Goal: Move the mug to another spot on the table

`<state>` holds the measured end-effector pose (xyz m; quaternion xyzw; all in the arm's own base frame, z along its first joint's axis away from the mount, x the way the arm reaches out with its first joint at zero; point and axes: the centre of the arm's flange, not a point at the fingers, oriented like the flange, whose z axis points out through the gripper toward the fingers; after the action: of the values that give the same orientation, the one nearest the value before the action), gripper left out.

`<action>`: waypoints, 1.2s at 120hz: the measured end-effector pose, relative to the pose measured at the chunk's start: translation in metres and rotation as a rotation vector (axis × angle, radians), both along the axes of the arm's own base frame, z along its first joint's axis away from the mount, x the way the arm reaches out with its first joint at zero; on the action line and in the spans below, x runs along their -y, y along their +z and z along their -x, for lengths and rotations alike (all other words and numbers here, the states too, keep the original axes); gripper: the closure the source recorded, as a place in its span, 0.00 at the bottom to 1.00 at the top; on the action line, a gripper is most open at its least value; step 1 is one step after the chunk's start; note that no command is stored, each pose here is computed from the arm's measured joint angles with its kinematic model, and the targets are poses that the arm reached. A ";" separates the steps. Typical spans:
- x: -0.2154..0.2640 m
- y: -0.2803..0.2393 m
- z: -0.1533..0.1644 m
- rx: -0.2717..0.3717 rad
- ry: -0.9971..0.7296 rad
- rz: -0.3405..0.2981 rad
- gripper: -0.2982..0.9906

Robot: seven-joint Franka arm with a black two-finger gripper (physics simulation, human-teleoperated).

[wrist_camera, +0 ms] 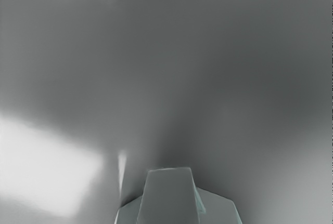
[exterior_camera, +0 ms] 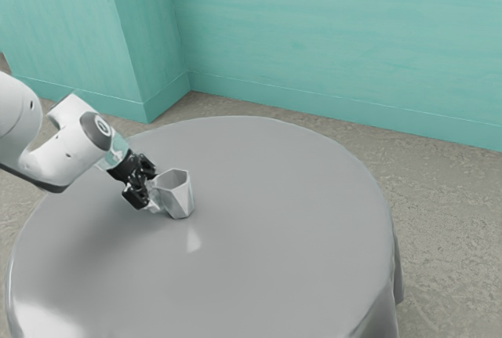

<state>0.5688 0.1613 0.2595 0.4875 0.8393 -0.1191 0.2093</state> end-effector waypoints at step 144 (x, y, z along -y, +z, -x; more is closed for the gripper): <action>0.041 0.301 -0.015 0.084 -1.035 -0.603 0.23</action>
<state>0.5836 0.1207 0.5600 0.8751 0.4805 0.0572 0.0096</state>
